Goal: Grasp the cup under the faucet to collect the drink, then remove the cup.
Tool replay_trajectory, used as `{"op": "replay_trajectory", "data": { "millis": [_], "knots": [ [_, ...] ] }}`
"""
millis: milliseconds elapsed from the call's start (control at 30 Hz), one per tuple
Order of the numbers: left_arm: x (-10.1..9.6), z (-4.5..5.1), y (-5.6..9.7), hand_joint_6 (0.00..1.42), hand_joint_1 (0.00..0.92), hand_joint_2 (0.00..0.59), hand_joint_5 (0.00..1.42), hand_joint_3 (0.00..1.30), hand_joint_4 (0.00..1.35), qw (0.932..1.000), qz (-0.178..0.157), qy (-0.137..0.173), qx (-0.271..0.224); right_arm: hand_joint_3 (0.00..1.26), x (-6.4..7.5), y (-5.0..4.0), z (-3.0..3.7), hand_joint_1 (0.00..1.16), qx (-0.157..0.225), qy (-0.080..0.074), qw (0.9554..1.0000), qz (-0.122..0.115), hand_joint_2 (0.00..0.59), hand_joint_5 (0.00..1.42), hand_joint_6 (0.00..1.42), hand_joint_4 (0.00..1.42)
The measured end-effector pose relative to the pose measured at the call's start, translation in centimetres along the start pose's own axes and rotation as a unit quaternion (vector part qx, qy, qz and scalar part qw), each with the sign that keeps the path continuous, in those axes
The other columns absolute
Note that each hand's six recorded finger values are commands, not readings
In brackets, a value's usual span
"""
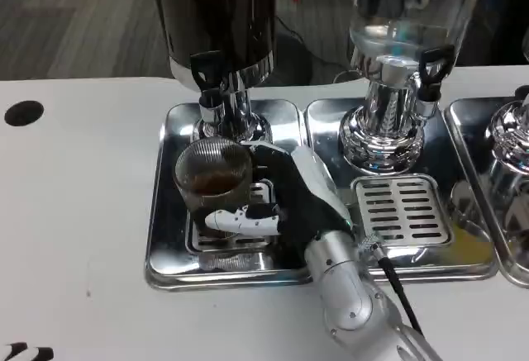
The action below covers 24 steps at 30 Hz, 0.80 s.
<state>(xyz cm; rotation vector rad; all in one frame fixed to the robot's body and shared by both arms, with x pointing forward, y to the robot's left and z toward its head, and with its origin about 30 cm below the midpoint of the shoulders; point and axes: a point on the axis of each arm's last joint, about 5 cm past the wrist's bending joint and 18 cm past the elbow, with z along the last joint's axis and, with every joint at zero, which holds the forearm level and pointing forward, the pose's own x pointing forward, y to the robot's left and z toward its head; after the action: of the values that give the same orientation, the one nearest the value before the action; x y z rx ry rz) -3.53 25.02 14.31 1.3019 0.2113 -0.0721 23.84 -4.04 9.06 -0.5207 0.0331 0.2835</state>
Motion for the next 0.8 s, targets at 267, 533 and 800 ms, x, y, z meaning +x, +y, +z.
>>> {"op": "replay_trajectory", "data": {
  "millis": [267,533,800],
  "knots": [
    [0.12,0.03,-0.05,0.39,0.000,0.070,0.18,0.25,0.15,1.0000,-0.001,-0.001,-0.001,0.39,0.00,0.01,-0.07,0.83,0.001,0.001,1.0000,-0.002,0.095,0.34,0.16,0.32],
    [0.20,0.05,-0.06,0.40,0.000,0.072,0.19,0.25,0.16,1.0000,-0.001,-0.002,-0.002,0.44,-0.01,-0.01,-0.09,0.83,0.002,0.001,1.0000,-0.005,0.096,0.39,0.20,0.37],
    [0.31,0.08,-0.10,0.40,0.000,0.072,0.19,0.25,0.16,1.0000,0.001,-0.004,-0.003,0.46,-0.20,-0.14,-0.25,0.83,0.004,0.002,0.9999,-0.012,0.096,0.39,0.20,0.38]
  ]
}}
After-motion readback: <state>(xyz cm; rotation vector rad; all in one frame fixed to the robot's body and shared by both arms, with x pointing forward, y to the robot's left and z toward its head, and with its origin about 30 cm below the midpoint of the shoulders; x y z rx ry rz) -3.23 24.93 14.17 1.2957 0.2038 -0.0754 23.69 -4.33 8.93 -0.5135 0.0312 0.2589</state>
